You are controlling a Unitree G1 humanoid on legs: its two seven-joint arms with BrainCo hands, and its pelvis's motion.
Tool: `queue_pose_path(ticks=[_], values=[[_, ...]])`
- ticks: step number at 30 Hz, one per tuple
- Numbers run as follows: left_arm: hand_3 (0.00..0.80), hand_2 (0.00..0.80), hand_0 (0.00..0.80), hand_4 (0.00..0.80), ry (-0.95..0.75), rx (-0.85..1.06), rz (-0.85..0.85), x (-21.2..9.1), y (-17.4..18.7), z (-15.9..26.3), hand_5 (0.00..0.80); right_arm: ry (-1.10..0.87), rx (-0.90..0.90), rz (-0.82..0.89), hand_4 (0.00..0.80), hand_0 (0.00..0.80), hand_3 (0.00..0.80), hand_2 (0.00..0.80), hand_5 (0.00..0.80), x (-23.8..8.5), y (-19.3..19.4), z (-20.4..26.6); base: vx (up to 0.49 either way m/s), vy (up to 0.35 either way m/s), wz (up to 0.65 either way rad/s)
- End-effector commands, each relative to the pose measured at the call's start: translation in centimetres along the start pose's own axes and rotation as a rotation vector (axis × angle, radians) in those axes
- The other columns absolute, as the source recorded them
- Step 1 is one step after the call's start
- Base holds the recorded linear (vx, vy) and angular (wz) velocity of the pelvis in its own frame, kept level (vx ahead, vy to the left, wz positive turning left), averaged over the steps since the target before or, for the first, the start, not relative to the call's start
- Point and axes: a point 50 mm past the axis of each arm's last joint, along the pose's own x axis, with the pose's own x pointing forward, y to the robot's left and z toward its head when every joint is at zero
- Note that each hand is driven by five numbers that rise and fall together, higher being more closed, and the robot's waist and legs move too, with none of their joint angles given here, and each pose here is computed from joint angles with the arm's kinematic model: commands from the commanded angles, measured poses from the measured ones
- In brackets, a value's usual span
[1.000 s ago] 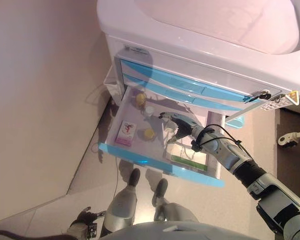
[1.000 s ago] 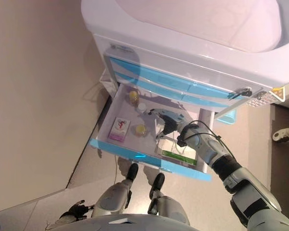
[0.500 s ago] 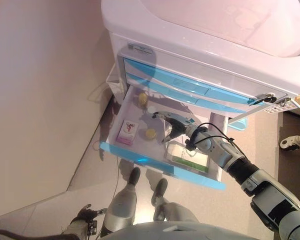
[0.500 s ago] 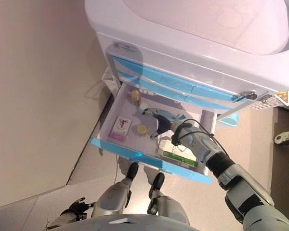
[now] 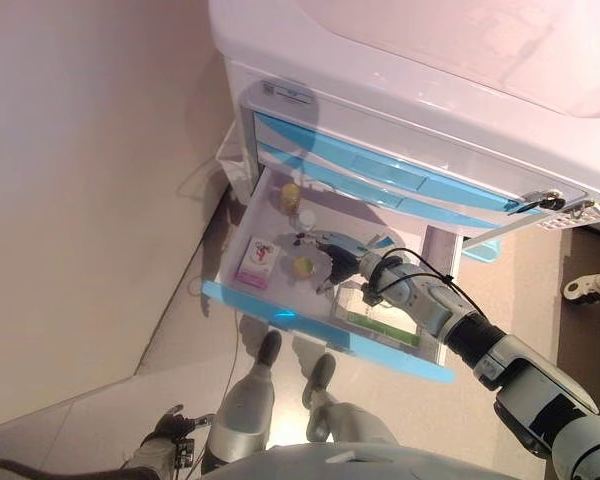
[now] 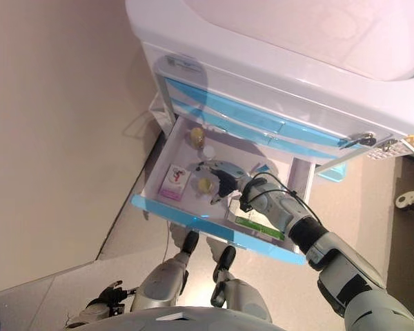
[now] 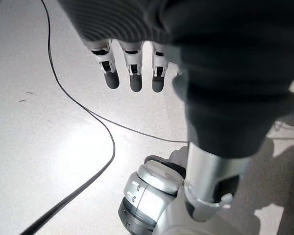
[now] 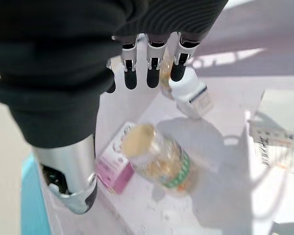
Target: Open the drawer and pick up the medicine
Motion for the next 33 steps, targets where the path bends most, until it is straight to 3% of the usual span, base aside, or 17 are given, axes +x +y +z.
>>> queue_pose_path(ticks=[1,33], values=[[0.000,0.000,0.000,0.000,0.016,0.046,0.007,0.02,0.31,-0.23,0.000,-0.095,-0.035,-0.026,0.000,0.000,0.000,0.000,0.000,1.06,-0.64,2.24,-0.002,-0.001,0.03],[0.000,0.000,0.000,0.000,-0.012,0.061,-0.017,0.08,-0.49,0.57,0.000,-0.051,-0.014,-0.045,0.000,0.000,0.000,0.000,0.000,1.97,0.14,1.94,0.000,-0.001,0.01]])
